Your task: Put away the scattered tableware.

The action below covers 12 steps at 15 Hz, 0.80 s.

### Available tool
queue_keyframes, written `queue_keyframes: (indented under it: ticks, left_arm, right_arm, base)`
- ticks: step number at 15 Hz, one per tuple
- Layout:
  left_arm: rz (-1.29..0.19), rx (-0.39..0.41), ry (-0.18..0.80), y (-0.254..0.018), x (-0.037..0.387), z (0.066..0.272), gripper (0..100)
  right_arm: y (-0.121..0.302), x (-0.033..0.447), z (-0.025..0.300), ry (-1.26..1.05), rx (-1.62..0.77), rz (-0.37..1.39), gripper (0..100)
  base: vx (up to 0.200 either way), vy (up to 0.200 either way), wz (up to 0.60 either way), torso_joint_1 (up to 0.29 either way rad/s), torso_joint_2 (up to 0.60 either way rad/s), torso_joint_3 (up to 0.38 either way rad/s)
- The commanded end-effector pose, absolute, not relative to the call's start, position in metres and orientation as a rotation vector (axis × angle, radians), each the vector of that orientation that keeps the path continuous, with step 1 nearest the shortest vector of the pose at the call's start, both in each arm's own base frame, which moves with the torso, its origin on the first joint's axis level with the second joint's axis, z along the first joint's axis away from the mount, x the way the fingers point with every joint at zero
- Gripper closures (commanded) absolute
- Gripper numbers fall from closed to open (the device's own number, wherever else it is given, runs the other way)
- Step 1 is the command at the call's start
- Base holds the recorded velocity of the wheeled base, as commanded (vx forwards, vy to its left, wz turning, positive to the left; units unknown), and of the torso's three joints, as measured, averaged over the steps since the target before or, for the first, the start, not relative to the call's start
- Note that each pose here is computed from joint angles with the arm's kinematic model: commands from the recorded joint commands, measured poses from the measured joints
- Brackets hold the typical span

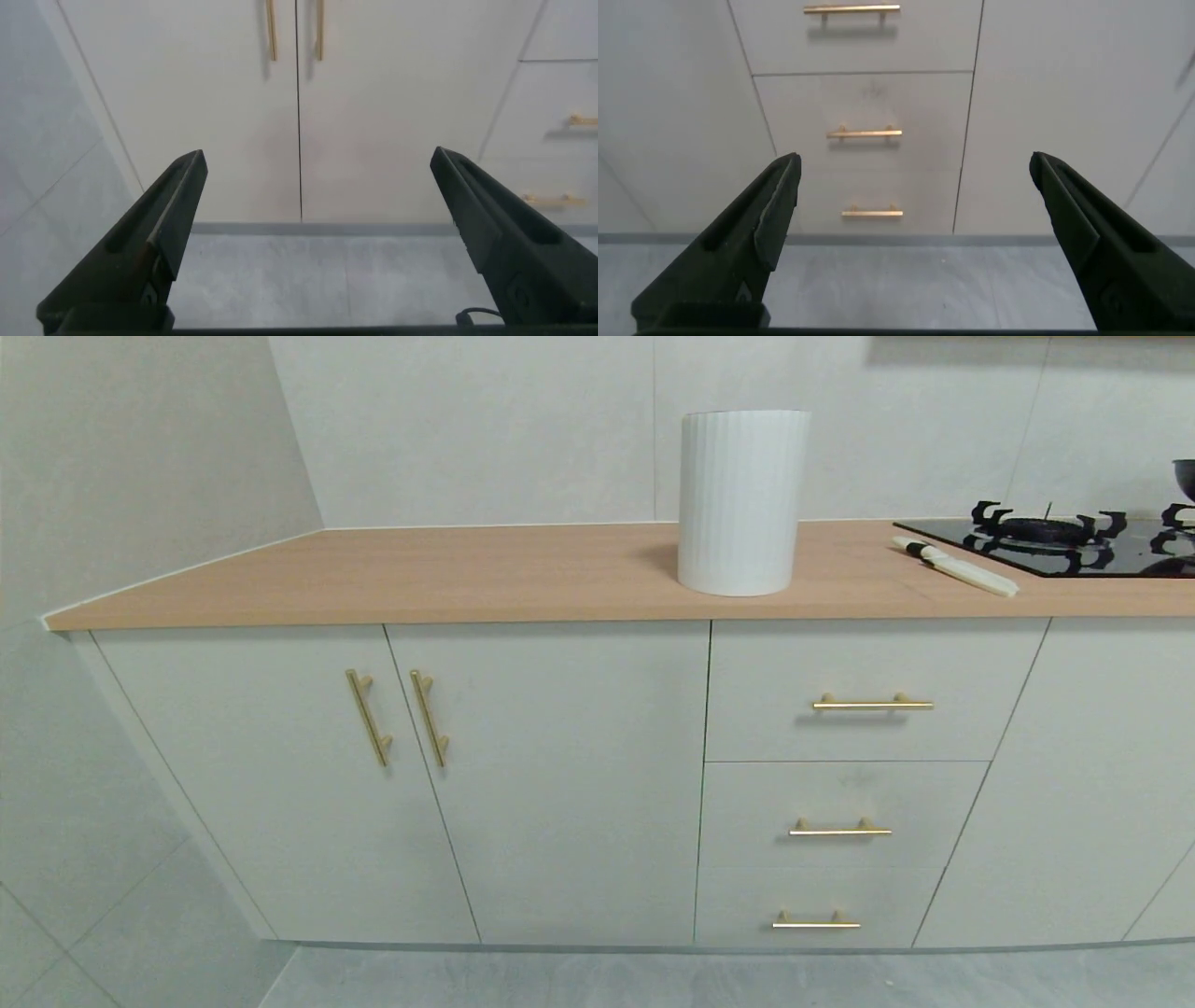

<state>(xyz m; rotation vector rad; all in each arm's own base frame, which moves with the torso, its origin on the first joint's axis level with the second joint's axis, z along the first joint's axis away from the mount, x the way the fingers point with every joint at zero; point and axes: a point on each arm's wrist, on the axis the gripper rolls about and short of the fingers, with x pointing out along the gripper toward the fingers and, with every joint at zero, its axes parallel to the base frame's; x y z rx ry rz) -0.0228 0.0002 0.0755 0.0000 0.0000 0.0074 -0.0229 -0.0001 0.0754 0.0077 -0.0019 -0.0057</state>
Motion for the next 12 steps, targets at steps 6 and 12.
queue_keyframes:
  ticks: [6,12]
  left_arm:
    - [0.008,0.0,0.002,0.0002,-0.0227,0.0755,0]
    - [0.008,0.0,0.002,0.0002,-0.0227,0.0755,0]
  right_arm:
    - [-0.0001,-0.0228,0.0755,0.0,0.008,-0.006,0]
    - [-0.0001,-0.0228,0.0755,0.0,0.008,-0.006,0]
  base:
    - [0.2,0.0,0.0,0.002,0.0,0.003]
    - [0.2,0.0,0.0,0.003,0.0,0.002]
